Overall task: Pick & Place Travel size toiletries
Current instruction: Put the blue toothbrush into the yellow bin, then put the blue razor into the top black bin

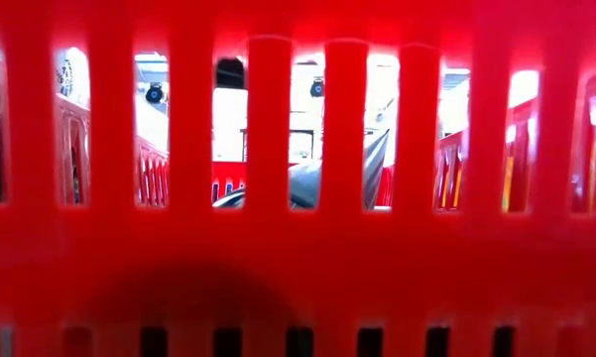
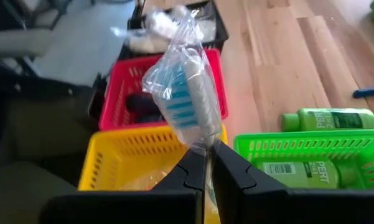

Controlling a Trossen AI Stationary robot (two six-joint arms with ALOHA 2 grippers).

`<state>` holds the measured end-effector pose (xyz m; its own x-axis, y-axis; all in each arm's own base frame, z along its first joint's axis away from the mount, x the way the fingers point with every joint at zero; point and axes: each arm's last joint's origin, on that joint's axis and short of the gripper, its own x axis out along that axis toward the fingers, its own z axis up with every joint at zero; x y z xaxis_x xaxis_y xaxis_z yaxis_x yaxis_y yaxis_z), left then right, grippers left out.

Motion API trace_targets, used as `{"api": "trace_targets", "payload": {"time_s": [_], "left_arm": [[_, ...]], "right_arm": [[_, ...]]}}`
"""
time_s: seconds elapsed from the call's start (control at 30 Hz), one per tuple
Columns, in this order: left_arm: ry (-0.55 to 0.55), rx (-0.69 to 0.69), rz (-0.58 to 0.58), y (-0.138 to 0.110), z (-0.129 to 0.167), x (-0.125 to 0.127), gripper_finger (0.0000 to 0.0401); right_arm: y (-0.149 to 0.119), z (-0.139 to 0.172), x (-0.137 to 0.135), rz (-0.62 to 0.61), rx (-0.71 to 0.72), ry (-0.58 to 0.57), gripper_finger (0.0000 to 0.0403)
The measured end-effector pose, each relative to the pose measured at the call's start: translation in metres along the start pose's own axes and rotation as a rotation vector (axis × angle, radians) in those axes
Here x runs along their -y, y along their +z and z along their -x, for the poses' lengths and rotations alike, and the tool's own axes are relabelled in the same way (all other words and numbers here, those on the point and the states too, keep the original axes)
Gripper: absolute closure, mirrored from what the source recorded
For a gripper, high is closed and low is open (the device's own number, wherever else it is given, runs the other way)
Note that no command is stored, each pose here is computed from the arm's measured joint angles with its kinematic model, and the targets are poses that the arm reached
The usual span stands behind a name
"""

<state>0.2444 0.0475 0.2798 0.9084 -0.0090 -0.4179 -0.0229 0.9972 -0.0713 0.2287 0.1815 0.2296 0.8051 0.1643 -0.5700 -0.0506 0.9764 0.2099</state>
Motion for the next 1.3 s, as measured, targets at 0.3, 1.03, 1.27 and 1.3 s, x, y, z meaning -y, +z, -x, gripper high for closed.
{"api": "trace_targets", "payload": {"time_s": [0.3,1.03,1.27,1.3], "left_arm": [[0.01,0.0,0.0,0.0,0.0,0.0,0.0247],[0.014,0.001,0.0,0.0,0.0,0.0,0.0247],[0.015,0.001,0.0,0.0,0.0,0.0,0.0247],[0.015,0.001,0.0,0.0,0.0,0.0,0.0247]], "right_arm": [[-0.018,-0.024,-0.002,0.078,-0.083,-0.028,0.0398],[-0.026,-0.029,-0.015,0.087,-0.111,0.09,0.0248],[-0.02,-0.029,-0.019,0.064,-0.056,0.122,0.0201],[-0.02,-0.029,-0.019,0.062,-0.06,0.134,0.0195]]}}
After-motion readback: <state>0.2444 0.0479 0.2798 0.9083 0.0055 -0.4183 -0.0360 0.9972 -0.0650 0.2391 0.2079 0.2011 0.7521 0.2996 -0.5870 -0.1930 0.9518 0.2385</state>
